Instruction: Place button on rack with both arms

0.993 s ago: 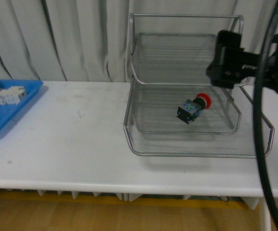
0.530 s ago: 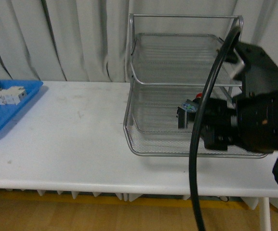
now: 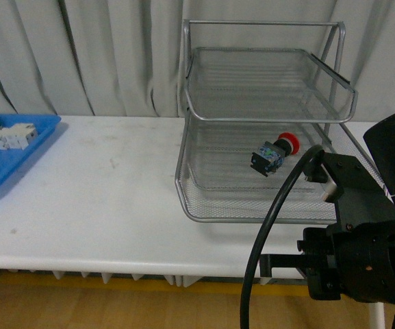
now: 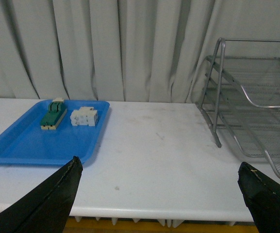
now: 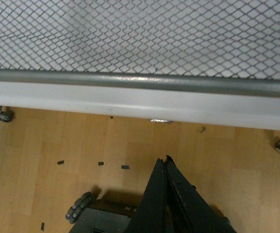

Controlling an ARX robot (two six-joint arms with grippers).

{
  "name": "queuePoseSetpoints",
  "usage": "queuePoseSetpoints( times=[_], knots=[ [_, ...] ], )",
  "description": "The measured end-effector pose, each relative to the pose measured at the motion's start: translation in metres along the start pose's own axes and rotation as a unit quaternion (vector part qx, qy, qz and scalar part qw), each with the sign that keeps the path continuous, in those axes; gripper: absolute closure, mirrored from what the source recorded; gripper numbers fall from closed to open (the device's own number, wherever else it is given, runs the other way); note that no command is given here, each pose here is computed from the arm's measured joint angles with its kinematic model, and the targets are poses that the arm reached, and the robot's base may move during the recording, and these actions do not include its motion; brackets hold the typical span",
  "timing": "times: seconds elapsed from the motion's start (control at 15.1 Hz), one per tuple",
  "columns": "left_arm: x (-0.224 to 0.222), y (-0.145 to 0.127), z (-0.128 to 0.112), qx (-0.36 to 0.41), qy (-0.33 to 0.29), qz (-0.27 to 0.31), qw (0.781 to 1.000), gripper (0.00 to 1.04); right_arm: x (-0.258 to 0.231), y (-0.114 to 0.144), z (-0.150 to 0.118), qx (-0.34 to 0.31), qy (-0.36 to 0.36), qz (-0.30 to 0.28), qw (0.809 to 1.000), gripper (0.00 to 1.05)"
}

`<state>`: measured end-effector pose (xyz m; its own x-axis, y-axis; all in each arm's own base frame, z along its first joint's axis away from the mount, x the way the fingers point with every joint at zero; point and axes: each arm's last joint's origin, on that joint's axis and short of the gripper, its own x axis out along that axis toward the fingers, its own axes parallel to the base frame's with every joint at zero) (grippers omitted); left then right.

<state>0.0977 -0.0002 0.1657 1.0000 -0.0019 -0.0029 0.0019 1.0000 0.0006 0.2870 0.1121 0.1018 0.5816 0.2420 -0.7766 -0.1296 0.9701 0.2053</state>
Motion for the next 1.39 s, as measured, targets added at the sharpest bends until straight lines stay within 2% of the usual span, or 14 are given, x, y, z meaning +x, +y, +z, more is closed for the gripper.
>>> queuePoseSetpoints(
  times=[0.46, 0.79, 0.93, 1.06, 1.19, 1.39],
  knots=[
    [0.0, 0.0, 0.0, 0.0, 0.0, 0.0, 1.0, 0.07, 0.025, -0.013, 0.041, 0.004, -0.014, -0.031, 0.999, 1.03],
    [0.0, 0.0, 0.0, 0.0, 0.0, 0.0, 1.0, 0.07, 0.041, -0.018, 0.093, 0.016, -0.06, -0.034, 0.997, 1.03],
    [0.0, 0.0, 0.0, 0.0, 0.0, 0.0, 1.0, 0.07, 0.049, -0.022, 0.104, 0.016, -0.066, -0.039, 0.997, 1.03],
    [0.0, 0.0, 0.0, 0.0, 0.0, 0.0, 1.0, 0.07, 0.057, -0.029, 0.115, 0.014, -0.07, -0.057, 0.996, 1.03],
    [0.0, 0.0, 0.0, 0.0, 0.0, 0.0, 1.0, 0.07, 0.056, -0.042, 0.133, 0.022, -0.107, -0.081, 0.991, 1.03],
    [0.0, 0.0, 0.0, 0.0, 0.0, 0.0, 1.0, 0.07, 0.054, -0.047, 0.132, 0.042, -0.121, -0.082, 0.988, 1.03]
  ],
)
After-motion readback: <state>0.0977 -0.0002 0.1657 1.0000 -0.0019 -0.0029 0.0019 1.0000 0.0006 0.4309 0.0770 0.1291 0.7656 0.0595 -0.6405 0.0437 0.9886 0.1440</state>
